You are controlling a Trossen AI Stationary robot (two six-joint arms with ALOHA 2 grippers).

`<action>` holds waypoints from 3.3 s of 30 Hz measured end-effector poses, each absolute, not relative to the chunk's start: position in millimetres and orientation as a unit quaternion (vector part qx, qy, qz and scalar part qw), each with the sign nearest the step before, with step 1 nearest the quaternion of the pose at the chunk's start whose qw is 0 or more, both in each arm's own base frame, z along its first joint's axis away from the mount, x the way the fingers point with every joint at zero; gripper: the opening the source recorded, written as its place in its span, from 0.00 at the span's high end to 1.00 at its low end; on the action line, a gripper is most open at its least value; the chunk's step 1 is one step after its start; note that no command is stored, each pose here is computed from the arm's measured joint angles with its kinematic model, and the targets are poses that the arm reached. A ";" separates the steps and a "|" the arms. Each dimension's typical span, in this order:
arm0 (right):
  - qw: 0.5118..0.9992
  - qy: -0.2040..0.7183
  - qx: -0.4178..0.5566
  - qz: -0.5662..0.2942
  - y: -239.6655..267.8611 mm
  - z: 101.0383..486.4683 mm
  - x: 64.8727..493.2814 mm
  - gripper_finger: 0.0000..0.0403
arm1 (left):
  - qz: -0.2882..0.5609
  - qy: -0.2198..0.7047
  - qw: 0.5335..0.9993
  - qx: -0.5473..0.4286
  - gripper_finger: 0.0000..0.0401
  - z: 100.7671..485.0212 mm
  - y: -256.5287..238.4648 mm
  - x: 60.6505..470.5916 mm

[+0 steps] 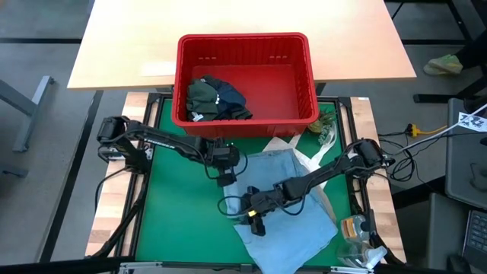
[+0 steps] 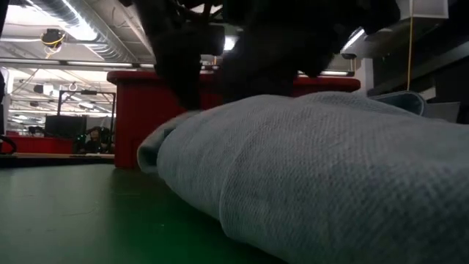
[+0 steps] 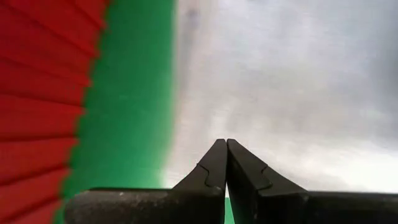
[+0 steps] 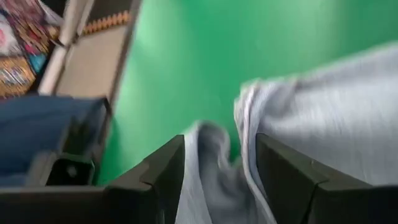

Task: Fold Laundry from Bin
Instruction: Fold the light blue jeans

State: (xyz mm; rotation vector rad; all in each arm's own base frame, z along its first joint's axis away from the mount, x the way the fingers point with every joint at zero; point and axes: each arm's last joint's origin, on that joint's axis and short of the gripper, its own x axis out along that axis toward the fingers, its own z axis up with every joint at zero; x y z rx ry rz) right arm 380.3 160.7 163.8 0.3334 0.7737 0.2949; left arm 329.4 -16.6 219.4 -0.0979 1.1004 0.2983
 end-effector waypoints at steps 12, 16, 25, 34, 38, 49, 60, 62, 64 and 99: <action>0.914 0.382 0.106 0.087 151.9 181.1 369.6 0.52 | 0.035 0.535 0.838 -0.100 0.87 217.2 -74.4 324.3; 0.942 0.331 0.057 0.024 147.1 191.2 372.3 0.52 | 0.061 0.515 0.851 -0.086 0.81 212.8 -98.8 323.2; 0.942 0.331 0.033 -0.052 117.7 178.8 385.0 0.52 | 0.084 0.487 0.868 -0.052 0.86 194.3 -140.2 321.7; 0.943 0.322 0.053 -0.063 97.2 178.7 393.6 0.52 | 0.080 0.485 0.870 -0.041 0.94 175.6 -156.7 324.8; 0.941 0.328 0.058 -0.060 93.3 163.2 400.4 0.52 | 0.073 0.482 0.872 -0.040 0.97 174.6 -160.8 324.6; 0.929 0.357 0.094 -0.040 84.6 120.0 412.9 0.52 | 0.033 0.527 0.848 -0.056 1.00 152.3 -168.1 326.9; 0.915 0.359 0.160 -0.089 58.2 115.2 417.0 0.52 | 0.046 0.532 0.835 -0.132 1.00 148.1 -184.6 320.7; 0.914 0.360 0.162 -0.092 56.5 115.1 417.1 0.52 | 0.051 0.525 0.834 -0.161 1.00 148.2 -188.1 321.7; 0.914 0.360 0.162 -0.093 56.0 114.9 417.0 0.52 | 0.057 0.517 0.833 -0.189 1.00 148.4 -191.7 322.2; 0.912 0.379 0.152 -0.035 56.8 169.1 397.0 0.52 | 0.144 0.448 0.830 -0.301 1.00 188.6 -191.2 307.1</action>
